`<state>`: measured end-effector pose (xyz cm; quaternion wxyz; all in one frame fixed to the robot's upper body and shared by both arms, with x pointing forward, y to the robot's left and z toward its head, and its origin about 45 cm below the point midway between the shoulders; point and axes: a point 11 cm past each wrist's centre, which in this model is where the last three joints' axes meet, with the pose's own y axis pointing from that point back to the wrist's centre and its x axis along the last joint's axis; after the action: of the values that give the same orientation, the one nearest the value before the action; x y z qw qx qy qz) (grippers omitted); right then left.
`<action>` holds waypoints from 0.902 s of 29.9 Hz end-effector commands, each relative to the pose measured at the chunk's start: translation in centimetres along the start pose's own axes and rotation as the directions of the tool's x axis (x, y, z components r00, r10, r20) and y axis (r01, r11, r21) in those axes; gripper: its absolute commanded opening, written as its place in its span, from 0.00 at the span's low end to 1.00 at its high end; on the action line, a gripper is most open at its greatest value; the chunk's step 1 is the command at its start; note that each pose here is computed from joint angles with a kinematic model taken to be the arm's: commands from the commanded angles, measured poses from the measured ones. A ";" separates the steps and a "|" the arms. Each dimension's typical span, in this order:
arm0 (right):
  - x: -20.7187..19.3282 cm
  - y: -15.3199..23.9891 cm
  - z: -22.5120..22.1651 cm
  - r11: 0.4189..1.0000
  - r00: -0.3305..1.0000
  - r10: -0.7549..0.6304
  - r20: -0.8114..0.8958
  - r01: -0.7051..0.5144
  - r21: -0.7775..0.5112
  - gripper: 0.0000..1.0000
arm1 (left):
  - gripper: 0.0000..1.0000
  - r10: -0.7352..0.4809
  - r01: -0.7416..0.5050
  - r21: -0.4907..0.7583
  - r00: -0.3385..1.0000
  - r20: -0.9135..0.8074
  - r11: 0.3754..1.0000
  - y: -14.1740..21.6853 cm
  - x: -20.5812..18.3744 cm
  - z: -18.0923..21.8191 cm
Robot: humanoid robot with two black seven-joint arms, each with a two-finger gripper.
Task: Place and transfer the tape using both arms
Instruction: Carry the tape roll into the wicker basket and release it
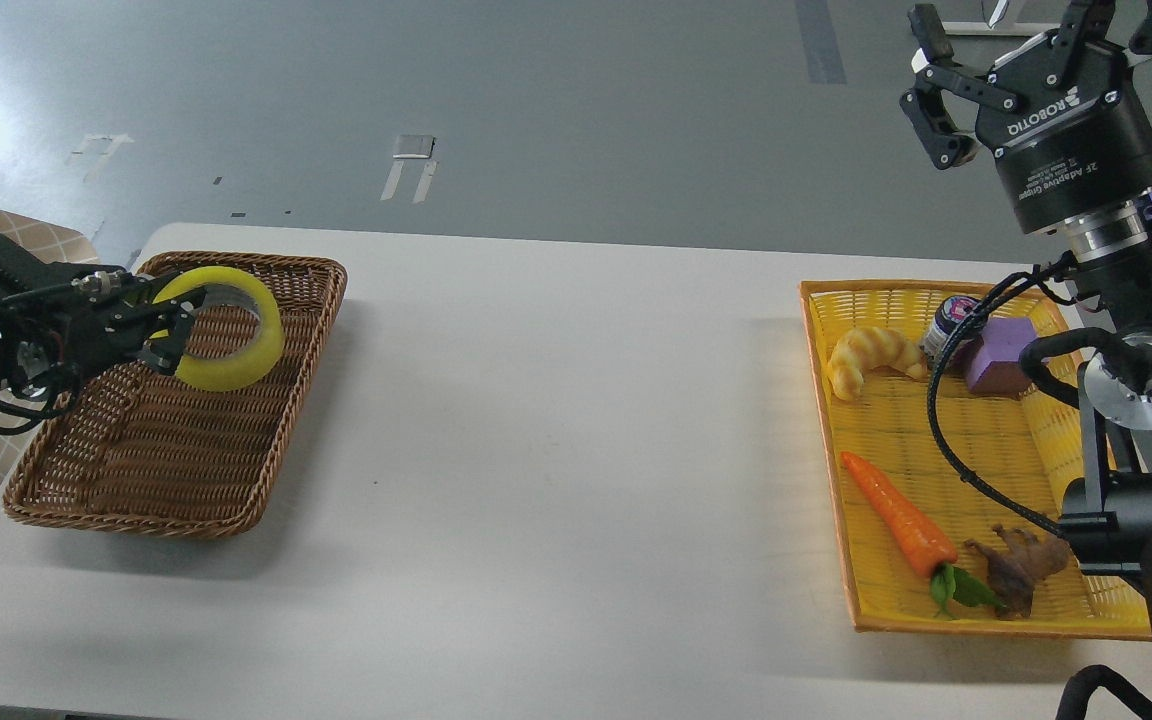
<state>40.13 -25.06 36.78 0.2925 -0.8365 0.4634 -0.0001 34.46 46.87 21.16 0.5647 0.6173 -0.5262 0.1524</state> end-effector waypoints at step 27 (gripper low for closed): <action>-0.2 0.3 0.2 1.000 1.000 -0.002 0.001 0.002 -0.008 1.00 | 0.60 -0.009 0.008 -0.012 0.994 -0.113 1.000 0.1 -4.7 -1.3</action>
<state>39.87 -24.90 36.57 0.2895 -0.8384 0.4619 0.0015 33.44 49.50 18.06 0.5935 0.6072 -0.4951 0.1842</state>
